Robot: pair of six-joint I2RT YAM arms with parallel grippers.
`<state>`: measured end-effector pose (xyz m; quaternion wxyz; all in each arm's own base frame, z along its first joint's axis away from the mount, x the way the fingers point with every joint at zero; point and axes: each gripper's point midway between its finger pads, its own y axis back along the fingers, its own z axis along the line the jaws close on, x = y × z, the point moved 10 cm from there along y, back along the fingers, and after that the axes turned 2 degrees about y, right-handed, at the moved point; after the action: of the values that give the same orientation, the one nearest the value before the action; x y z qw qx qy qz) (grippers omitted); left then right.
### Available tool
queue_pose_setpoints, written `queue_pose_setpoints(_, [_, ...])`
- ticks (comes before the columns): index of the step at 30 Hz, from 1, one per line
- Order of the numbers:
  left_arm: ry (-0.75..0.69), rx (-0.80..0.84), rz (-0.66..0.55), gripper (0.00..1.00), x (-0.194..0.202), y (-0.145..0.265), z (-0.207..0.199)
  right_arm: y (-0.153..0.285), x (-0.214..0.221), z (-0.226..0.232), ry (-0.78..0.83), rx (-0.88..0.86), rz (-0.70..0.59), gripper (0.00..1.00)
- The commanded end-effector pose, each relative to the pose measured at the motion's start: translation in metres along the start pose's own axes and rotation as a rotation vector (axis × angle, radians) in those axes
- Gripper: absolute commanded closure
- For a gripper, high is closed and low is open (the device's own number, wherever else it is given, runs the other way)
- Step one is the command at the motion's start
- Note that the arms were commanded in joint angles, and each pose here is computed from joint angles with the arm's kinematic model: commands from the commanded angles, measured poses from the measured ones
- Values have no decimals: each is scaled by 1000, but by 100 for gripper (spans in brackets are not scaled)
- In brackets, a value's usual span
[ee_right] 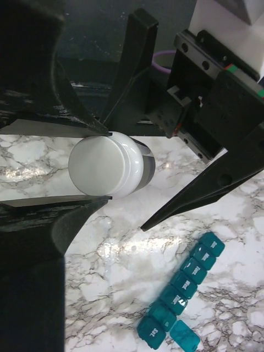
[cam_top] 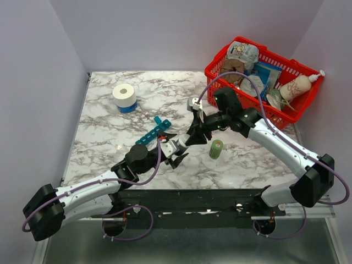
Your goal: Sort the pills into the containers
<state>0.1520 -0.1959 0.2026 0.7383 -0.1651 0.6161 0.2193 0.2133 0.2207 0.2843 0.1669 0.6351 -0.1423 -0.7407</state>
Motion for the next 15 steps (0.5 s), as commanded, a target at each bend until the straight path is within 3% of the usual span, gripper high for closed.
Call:
queue_pose_setpoints(1, [52, -34, -55, 7, -12, -7, 0, -3, -6, 3, -11, -48, -53, 87])
queue_pose_setpoints(6, [45, -23, -21, 25, -13, -10, 1, -4, -4, 2, -14, -49, -51, 87])
queue_pose_setpoints(10, [53, -16, -27, 70, -15, -7, 0, -5, 1, 1, -7, -37, -38, 87])
queue_pose_setpoints(12, [53, -7, -27, 84, -15, -5, -1, -5, 2, 0, 0, -33, -35, 86])
queue_pose_setpoints(13, [51, 10, -25, 100, -15, -5, -2, -5, 2, 1, 12, -36, -36, 86])
queue_pose_setpoints(15, [46, 37, -4, 100, -12, -3, -4, -5, 2, 3, 27, -63, -38, 85])
